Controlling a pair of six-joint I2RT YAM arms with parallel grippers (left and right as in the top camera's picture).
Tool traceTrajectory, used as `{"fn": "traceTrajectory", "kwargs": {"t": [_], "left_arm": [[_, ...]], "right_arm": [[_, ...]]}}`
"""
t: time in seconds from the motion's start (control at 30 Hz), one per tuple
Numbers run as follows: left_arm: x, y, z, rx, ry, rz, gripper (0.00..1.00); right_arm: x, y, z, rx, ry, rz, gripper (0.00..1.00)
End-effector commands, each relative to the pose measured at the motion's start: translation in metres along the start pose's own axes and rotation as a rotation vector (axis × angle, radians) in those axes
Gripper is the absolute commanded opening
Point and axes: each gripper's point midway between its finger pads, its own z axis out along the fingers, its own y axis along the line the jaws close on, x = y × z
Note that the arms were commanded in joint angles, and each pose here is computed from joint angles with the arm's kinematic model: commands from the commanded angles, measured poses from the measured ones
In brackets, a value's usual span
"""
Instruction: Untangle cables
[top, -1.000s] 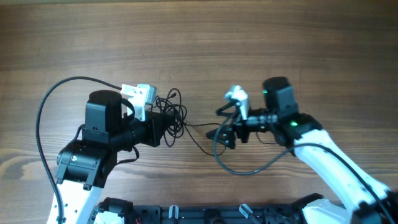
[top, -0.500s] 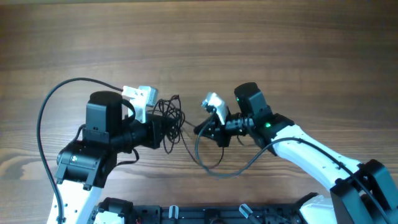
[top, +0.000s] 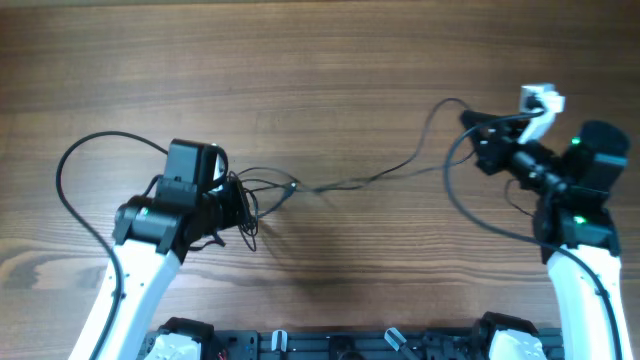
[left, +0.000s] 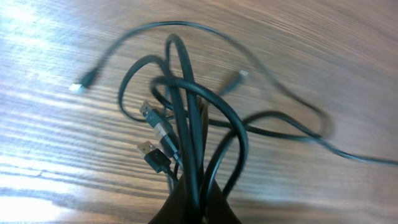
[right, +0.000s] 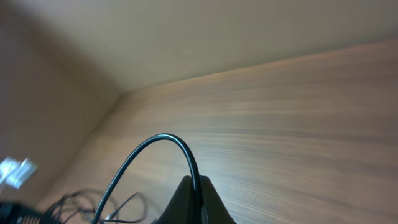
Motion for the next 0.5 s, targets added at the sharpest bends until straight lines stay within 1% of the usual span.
{"fn": "traceTrajectory", "kwargs": {"t": [0.0, 0.1, 0.2, 0.3, 0.33, 0.37, 0.4, 0.43, 0.47], "left_arm": [[-0.009, 0.025, 0.013, -0.151, -0.026, -0.172, 0.04], [-0.012, 0.028, 0.021, -0.175, -0.025, -0.241, 0.04], [-0.022, 0.022, 0.025, -0.148, -0.064, -0.313, 0.04], [-0.033, 0.018, 0.025, -0.126, -0.103, -0.314, 0.04], [-0.034, 0.018, 0.025, -0.121, -0.105, -0.317, 0.07], [-0.033, 0.017, 0.025, -0.112, -0.097, -0.3, 0.1], [-0.032, 0.009, 0.026, -0.074, -0.078, -0.245, 0.12], [-0.03, -0.006, 0.027, 0.002, -0.048, -0.157, 0.14], [-0.027, -0.021, 0.026, 0.084, -0.022, -0.074, 0.16]], "right_arm": [[-0.017, -0.038, -0.024, 0.145, -0.077, 0.095, 0.04], [-0.018, -0.058, -0.039, 0.207, -0.097, 0.141, 0.04], [-0.01, -0.072, -0.044, 0.278, -0.074, 0.114, 0.04], [-0.001, -0.111, -0.061, 0.521, -0.083, 0.169, 0.04], [0.003, -0.119, -0.066, 0.577, -0.078, 0.182, 0.04], [0.006, -0.12, -0.065, 0.578, -0.066, 0.194, 0.09], [0.009, -0.115, -0.063, 0.55, -0.054, 0.2, 0.29], [0.01, -0.112, -0.06, 0.526, -0.047, 0.203, 0.42], [0.01, -0.109, -0.059, 0.504, -0.043, 0.203, 0.5]]}}
